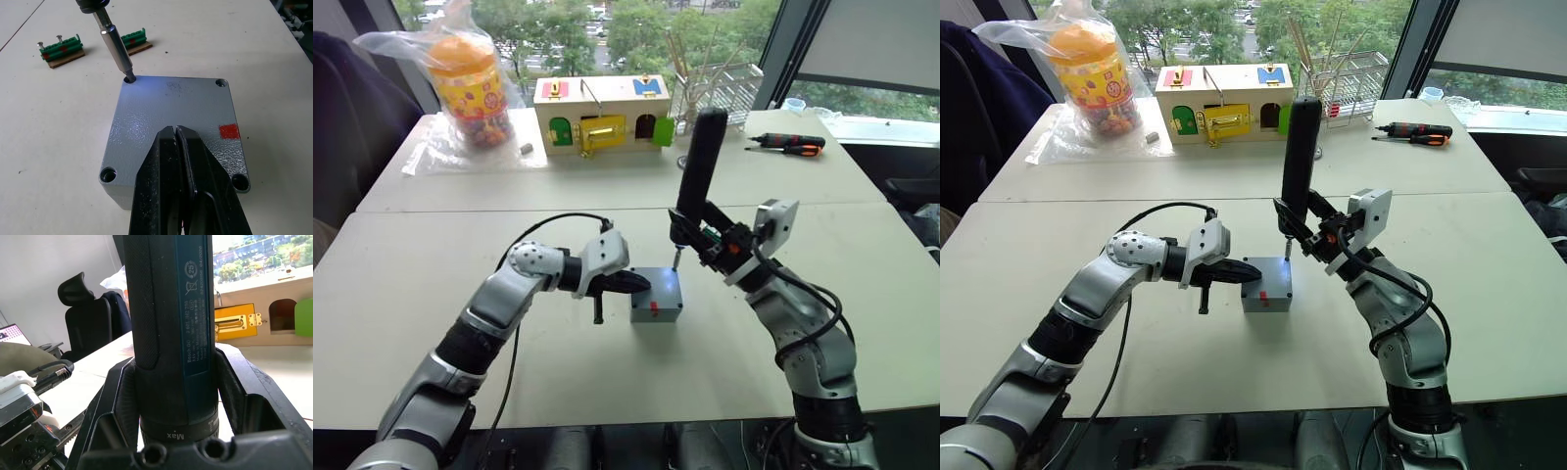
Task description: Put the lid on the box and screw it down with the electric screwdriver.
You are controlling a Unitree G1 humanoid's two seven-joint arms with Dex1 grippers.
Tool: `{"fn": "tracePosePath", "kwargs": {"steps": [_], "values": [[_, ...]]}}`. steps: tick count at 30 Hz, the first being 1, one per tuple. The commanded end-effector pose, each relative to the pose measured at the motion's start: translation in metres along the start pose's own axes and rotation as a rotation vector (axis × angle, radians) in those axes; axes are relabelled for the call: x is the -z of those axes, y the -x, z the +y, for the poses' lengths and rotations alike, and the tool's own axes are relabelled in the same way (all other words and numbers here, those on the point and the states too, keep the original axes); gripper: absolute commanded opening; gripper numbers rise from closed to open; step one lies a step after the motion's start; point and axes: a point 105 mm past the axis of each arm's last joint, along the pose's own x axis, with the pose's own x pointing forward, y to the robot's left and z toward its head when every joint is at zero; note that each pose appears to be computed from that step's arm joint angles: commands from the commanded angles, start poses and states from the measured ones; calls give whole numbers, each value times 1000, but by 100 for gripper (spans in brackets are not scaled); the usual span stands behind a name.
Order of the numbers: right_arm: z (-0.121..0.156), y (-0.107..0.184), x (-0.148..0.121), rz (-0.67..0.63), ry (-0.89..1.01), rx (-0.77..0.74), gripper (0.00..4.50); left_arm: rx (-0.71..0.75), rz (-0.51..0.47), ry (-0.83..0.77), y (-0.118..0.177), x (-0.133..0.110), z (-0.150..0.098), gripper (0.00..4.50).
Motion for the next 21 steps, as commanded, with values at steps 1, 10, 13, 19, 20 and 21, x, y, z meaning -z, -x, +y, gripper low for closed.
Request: {"fn": "tracePosePath", "kwargs": {"steps": [1, 10, 13, 19, 20, 21], "values": [[2, -3, -39, -72, 7, -27, 184, 19, 35, 15, -4, 8, -4, 0], [-38, -9, -136, -233, -74, 173, 184, -115, -70, 110, 4, -10, 20, 0], [-64, -10, -130, -81, 21, 334, 184, -237, -125, 112, 8, -19, 37, 0], [-129, 31, -112, 263, 113, 540, 184, -264, -375, 233, 27, -65, 58, 0], [-137, 40, -108, 316, 105, 563, 184, -196, -373, 233, 27, -67, 52, 0], [-142, 45, -106, 348, 99, 577, 184, -151, -367, 230, 28, -67, 47, 0]]}}
